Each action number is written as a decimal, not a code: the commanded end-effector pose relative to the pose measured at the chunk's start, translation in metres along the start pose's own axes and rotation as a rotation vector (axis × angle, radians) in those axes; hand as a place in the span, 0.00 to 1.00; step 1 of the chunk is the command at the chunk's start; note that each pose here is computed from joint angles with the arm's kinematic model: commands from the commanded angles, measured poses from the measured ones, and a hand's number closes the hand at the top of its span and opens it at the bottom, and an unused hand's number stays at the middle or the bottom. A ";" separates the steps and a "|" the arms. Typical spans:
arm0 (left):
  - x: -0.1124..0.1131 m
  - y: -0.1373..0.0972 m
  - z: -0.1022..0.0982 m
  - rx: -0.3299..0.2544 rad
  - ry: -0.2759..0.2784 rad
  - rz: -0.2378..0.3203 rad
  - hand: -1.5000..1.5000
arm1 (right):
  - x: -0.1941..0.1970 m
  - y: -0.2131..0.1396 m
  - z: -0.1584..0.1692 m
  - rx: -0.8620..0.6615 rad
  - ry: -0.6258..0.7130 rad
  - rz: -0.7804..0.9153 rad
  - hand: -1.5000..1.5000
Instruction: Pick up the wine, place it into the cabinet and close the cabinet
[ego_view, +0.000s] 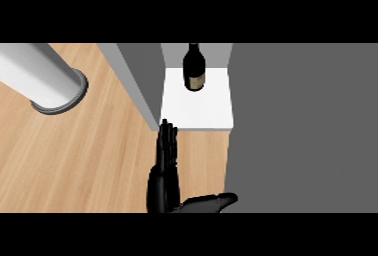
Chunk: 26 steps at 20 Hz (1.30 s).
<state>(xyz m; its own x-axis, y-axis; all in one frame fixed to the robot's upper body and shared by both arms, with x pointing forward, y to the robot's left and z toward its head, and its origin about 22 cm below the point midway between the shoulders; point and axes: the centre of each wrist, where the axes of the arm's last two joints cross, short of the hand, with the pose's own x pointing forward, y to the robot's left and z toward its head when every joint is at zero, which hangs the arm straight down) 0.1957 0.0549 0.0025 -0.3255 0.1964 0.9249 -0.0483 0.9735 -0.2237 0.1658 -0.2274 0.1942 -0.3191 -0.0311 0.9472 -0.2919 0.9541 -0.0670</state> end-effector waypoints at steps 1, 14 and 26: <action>0.037 0.013 0.006 0.041 -0.023 0.016 0.00 | 0.023 0.000 0.027 0.023 -0.028 -0.005 0.00; 0.086 0.067 0.057 -0.133 -0.018 0.046 0.00 | 0.018 0.010 0.015 0.209 0.048 0.003 1.00; 0.107 0.127 0.031 -0.093 -0.053 0.019 0.00 | 0.005 0.032 0.035 0.347 0.151 -0.165 1.00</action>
<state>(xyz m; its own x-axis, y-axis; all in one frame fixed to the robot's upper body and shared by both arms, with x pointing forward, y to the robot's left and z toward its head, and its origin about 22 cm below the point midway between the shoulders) 0.1180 0.1782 0.0521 -0.3577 0.2226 0.9069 0.0647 0.9747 -0.2138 0.1547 -0.2058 0.1719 -0.1375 0.0026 0.9905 -0.5242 0.8483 -0.0750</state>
